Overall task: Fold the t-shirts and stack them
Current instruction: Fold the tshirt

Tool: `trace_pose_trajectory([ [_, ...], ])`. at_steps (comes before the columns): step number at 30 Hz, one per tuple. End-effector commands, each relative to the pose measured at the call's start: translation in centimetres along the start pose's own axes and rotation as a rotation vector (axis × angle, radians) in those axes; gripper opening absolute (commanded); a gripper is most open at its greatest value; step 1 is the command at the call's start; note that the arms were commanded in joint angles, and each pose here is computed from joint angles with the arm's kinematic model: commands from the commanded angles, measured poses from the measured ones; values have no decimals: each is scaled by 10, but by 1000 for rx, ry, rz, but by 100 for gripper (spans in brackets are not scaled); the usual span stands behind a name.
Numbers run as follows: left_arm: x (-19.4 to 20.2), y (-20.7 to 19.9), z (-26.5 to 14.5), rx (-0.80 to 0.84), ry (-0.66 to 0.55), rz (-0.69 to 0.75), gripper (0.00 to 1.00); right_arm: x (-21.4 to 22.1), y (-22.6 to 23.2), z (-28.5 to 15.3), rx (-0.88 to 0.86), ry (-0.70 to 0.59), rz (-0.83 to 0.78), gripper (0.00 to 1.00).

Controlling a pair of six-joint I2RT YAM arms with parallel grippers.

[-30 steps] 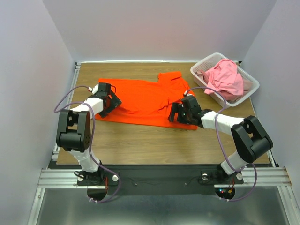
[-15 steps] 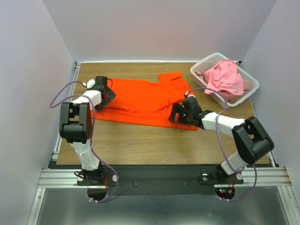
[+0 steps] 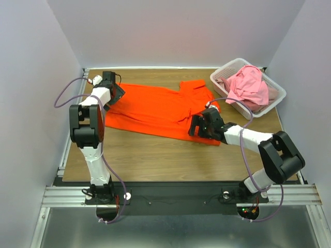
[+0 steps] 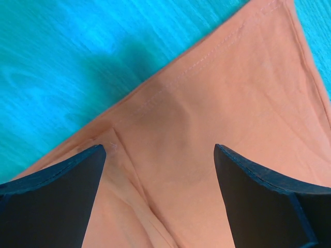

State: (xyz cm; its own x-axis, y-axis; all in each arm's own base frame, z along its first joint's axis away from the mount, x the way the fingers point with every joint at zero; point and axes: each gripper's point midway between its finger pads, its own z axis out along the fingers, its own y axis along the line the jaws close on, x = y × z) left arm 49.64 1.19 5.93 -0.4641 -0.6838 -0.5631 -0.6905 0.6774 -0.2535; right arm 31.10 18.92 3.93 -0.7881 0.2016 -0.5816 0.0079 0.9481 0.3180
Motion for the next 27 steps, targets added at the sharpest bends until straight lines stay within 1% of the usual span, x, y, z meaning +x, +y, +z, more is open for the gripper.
trace_pose_trajectory([
  [1, -13, 15, -46, 23, -43, -8, 99, 9, -12, -11, 40, 29, -7, 100],
  [2, -19, 13, -62, 65, -72, -22, 99, 4, -7, -13, 26, 19, -9, 100],
  [3, -14, 16, -65, 79, -65, -24, 99, 1, -4, -15, 16, 11, -8, 100],
  [4, 2, 26, -64, 72, -40, -8, 99, -3, -1, -17, 5, 0, -7, 100],
  [7, 29, 25, -67, 91, 1, 26, 99, -7, 2, -15, 1, -5, -4, 100],
  [12, 76, 14, -50, 107, 93, 80, 99, 2, 1, -10, -2, 31, -10, 100],
  [15, 98, 17, -37, 91, 145, 101, 99, 6, -2, -12, 4, 36, -11, 100],
  [18, 119, 33, -32, 60, 194, 109, 99, 19, -6, -15, -5, 63, 11, 100],
  [19, 135, 48, -32, 40, 234, 117, 99, 22, -5, -19, -18, 73, 18, 100],
  [20, 141, 52, -37, 46, 248, 103, 99, 28, -5, -24, -29, 84, 38, 100],
  [22, 161, 76, -46, -6, 283, 118, 98, 37, -9, -31, -29, 100, 53, 100],
  [24, 168, 83, -63, -5, 276, 93, 98, 51, -19, -36, -4, 128, 74, 100],
  [25, 182, 98, -66, -28, 299, 104, 98, 54, -23, -44, 1, 128, 81, 100],
  [27, 199, 104, -78, -20, 319, 110, 98, 70, -36, -50, 29, 147, 105, 100],
])
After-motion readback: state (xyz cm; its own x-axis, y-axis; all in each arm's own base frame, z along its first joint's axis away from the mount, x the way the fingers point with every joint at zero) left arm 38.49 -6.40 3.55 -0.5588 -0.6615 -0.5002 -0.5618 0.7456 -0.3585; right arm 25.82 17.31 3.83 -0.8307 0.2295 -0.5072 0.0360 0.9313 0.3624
